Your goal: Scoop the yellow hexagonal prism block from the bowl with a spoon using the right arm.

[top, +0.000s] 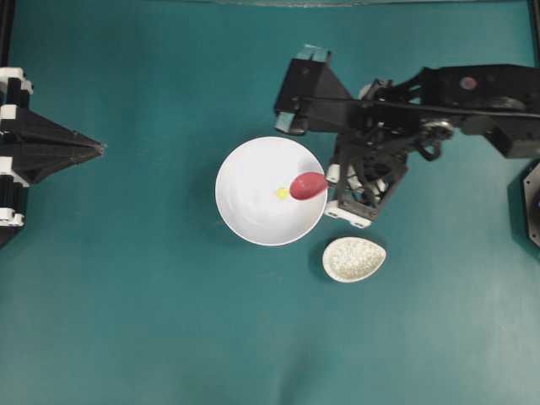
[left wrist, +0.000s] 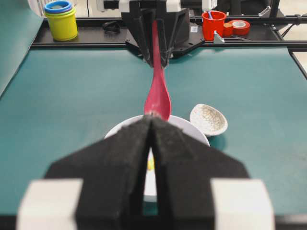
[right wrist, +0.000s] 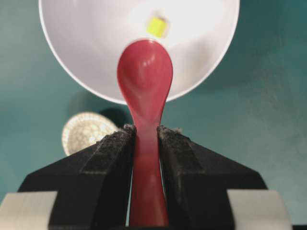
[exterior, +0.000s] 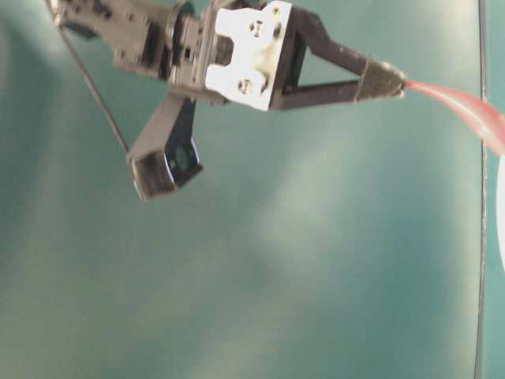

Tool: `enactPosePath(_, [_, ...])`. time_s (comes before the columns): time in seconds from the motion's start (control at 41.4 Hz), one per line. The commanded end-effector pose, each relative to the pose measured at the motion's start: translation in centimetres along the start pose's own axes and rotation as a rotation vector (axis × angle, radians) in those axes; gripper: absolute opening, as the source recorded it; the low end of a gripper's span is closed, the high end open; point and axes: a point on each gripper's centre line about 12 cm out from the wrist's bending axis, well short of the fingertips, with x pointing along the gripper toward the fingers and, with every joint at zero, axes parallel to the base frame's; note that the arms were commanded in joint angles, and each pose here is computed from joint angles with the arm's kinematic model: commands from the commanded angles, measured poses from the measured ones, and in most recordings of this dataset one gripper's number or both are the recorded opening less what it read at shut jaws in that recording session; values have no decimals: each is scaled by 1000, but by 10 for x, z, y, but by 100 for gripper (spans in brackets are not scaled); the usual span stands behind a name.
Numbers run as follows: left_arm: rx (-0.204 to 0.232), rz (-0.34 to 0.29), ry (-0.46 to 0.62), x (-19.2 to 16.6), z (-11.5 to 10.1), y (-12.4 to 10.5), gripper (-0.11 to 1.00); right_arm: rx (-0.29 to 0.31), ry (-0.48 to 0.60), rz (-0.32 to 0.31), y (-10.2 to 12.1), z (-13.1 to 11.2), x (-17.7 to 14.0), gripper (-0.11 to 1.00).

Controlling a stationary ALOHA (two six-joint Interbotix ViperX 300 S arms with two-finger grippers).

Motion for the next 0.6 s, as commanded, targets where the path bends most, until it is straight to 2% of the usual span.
enactPosePath(0.0, [-2, 1, -23, 2, 9, 0, 1, 5, -18, 15, 4, 10, -13, 22])
enactPosePath(0.193, [-2, 1, -21, 2, 8, 0, 1, 19, 33, 24, 7, 11, 2, 22])
enactPosePath(0.58, [-2, 2, -23, 2, 9, 1, 1, 24, 69, 16, 6, 14, 25, 22])
